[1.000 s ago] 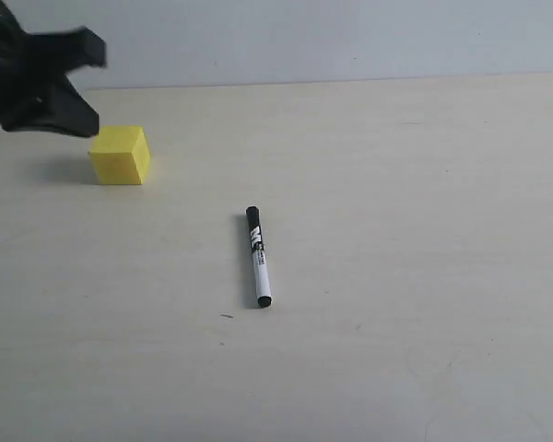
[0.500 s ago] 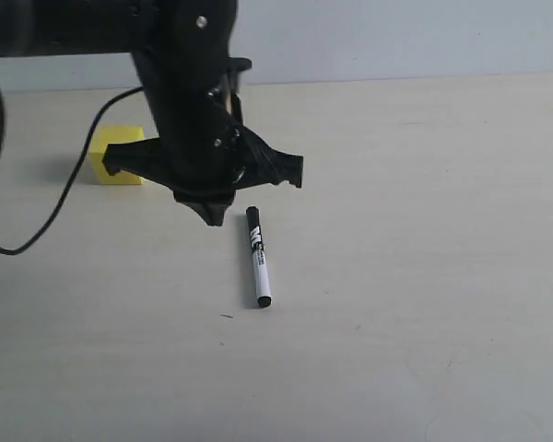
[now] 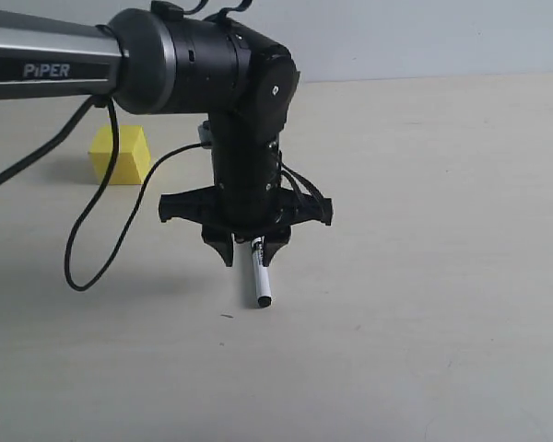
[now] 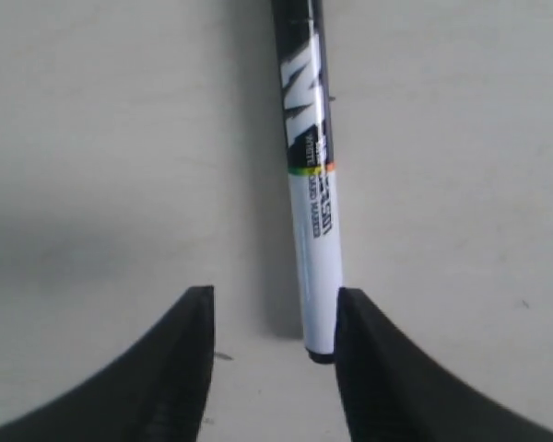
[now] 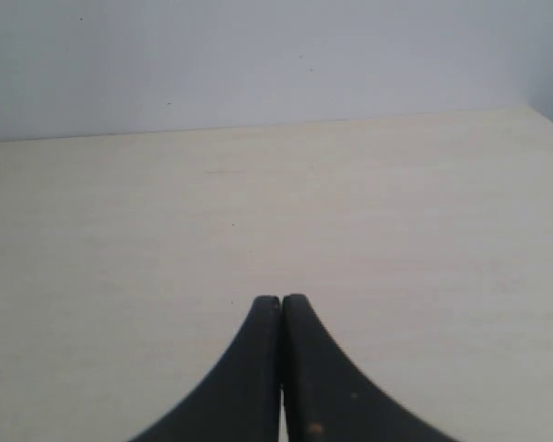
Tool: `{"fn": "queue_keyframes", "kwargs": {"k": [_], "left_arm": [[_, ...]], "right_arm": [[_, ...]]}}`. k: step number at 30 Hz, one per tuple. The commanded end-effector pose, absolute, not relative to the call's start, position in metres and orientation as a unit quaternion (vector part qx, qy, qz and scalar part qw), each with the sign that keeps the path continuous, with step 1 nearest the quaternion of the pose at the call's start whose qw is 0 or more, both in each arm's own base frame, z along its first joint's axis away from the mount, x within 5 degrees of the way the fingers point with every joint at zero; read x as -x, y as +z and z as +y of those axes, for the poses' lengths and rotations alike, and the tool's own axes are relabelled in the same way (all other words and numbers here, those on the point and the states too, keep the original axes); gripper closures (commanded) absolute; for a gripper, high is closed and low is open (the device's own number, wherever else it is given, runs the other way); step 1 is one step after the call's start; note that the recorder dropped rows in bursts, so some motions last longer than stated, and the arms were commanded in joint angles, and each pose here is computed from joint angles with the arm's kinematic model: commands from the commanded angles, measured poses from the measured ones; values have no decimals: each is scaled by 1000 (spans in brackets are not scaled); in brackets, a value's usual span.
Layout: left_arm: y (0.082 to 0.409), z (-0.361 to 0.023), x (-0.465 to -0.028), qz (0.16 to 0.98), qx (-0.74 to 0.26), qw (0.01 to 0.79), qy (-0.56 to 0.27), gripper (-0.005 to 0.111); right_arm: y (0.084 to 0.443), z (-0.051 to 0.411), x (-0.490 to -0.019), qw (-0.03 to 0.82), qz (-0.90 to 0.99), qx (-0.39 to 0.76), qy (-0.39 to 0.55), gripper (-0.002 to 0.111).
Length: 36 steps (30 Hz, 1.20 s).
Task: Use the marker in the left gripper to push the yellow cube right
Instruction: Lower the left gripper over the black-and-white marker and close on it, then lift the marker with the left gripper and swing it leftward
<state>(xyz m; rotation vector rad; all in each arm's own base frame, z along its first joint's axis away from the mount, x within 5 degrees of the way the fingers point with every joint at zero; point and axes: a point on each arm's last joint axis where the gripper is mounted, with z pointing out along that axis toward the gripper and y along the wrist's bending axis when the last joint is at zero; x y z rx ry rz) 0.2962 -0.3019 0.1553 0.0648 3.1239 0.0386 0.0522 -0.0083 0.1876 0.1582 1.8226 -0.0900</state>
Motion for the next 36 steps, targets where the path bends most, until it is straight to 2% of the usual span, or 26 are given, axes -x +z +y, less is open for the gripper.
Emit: {"fn": "queue_keyframes", "kwargs": {"k": [1,10,21,24,28,29,31,36], "left_arm": [[144,-309,-298,1000,-14,12,2,63],[124,-319,-301,999,-18,25,-17,63],[120,-319,-296,1000,-8,2,-14,66],[117,-318,-295,1000,-8,-6,-6,78],[116,-317,-295,1000,-26,-8,-3,104],[117,-317,-295,999,-37,-8,-3,106],[121,-317,-294,998,-54,-7,-6,107],[190,-308,-293,989,-134,51,-46,107]], "right_arm": [[187,-9,-52,610,788,-70,-42,108],[187,-9,-52,610,788,-70,-42,108],[187,-9,-52,610,788,-70,-42,108],[187,-9,-52,610,788,-70,-42,108],[187,-9,-52,610,788,-70,-42,108],[187,-9,-52,610,788,-70,-42,108],[187,-9,-52,610,788,-70,-42,108],[187,-9,-52,610,788,-70,-42,108]]}}
